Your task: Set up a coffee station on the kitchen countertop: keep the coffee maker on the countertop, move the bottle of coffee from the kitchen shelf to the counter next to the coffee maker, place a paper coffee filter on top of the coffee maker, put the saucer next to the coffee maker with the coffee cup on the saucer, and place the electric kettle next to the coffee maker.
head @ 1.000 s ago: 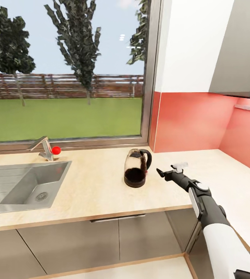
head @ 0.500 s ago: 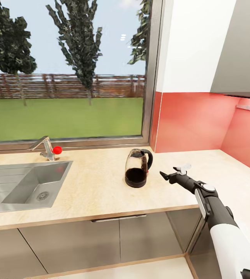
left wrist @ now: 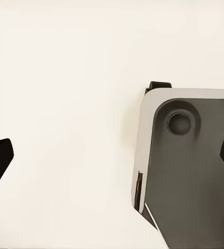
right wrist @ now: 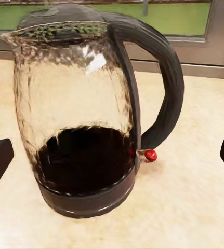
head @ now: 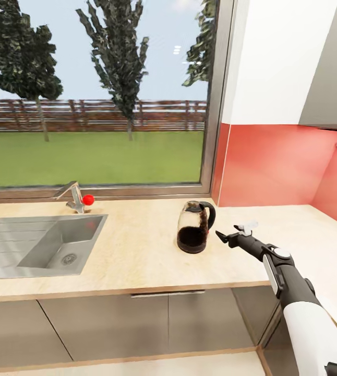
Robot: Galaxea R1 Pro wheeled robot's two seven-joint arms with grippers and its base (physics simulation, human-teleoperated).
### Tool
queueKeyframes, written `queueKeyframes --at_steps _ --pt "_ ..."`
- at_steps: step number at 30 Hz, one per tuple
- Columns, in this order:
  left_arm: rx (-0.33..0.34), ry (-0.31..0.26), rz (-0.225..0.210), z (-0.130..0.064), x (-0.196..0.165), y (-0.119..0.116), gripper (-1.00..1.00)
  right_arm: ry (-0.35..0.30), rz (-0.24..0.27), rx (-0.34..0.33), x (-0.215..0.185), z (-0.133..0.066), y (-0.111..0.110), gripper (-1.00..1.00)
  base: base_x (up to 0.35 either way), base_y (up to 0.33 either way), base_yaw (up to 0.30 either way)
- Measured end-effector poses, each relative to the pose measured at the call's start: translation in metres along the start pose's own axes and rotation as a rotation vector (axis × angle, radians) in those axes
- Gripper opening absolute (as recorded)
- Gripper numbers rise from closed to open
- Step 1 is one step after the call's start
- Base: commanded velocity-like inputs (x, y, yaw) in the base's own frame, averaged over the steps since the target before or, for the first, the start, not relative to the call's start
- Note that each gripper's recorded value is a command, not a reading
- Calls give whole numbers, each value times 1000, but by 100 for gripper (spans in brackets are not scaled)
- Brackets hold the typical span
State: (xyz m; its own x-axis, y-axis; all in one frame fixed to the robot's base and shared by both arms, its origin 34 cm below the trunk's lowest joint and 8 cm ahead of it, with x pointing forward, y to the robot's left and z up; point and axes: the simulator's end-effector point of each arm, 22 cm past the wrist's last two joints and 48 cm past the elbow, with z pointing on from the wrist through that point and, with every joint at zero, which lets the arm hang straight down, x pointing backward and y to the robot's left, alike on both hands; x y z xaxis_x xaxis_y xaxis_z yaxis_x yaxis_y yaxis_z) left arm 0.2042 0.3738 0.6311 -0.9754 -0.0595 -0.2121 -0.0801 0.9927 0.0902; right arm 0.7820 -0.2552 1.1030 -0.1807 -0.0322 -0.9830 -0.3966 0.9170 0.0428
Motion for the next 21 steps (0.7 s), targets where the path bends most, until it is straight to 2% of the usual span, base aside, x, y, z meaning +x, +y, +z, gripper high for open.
queueKeyframes --at_steps 6,14,21 --pt "-1 3 0 0 1 0 100 0 -1 1 0 0 -1 100 40 0 28" --pt "-1 3 -2 0 1 0 100 0 0 -1 0 0 1 100 257 -47 1" --pt "-1 3 -2 0 1 0 100 3 0 -1 1 0 0 100 52 -15 0"
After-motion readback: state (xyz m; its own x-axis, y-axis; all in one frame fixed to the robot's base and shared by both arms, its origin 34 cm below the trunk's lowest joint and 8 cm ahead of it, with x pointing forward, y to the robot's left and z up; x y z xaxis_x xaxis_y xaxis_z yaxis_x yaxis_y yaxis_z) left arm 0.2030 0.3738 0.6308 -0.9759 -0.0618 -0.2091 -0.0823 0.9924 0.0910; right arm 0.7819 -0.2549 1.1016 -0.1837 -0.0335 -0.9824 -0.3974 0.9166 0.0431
